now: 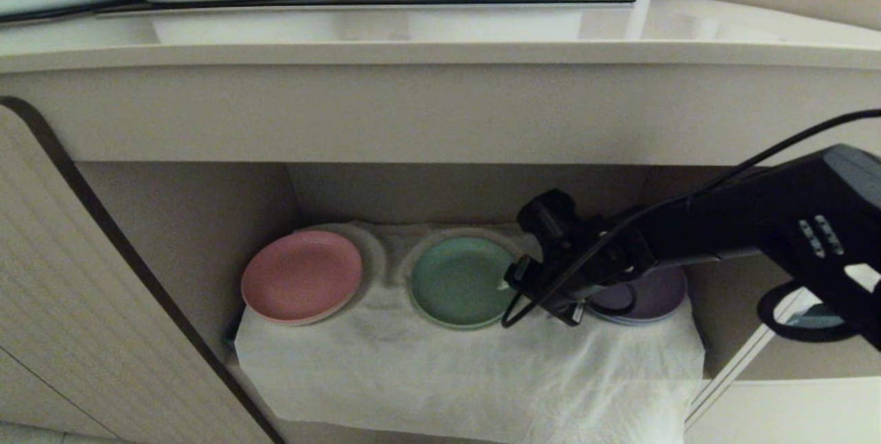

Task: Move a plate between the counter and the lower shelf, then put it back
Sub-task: Put the plate in the cupboard

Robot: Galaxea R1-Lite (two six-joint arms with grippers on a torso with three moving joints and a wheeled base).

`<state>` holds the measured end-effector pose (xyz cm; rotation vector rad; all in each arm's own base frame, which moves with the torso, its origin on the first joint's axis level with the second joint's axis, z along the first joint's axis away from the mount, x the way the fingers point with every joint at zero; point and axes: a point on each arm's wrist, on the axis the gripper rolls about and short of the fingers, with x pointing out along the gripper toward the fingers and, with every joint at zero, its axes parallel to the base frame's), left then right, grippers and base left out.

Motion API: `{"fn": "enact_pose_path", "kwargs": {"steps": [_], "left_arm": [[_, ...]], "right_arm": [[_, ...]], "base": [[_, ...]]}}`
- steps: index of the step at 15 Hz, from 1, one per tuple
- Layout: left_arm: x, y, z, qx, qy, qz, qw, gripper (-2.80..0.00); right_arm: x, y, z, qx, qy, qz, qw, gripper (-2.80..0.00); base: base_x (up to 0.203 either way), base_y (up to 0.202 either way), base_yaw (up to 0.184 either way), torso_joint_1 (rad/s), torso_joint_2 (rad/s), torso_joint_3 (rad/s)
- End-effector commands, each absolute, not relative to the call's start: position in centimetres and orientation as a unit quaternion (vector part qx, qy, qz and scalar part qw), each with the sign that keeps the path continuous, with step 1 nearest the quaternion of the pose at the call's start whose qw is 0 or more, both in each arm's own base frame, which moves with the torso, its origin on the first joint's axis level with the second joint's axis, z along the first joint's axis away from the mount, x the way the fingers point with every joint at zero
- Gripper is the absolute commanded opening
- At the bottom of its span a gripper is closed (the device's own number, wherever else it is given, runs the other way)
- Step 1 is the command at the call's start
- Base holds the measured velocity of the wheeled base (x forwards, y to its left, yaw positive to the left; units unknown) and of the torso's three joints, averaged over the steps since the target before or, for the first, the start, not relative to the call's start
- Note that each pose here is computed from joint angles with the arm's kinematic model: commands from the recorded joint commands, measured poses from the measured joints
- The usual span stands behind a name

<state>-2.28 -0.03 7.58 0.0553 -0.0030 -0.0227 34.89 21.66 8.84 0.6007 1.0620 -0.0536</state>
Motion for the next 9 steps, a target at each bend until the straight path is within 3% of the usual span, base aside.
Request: {"fn": "enact_pose_path", "kwargs": {"steps": [1,9], "left_arm": [[-2.3,0.0,7.6,0.028,-0.003,-0.011,1.0,-2.8],[-2.3,0.0,7.6,0.028,-0.002,-0.011,1.0,-2.8]], "right_arm": [[34.4,21.4,9.0,0.272,0.502,-0.022,0.821,0.0],[32.3,20.2,10.2,0.242,0.507,-0.008,0.827,0.0]], "base": [[0.0,0.0,0.0,0.0,0.0,0.0],[0.0,0.0,0.0,0.0,0.0,0.0]]}}
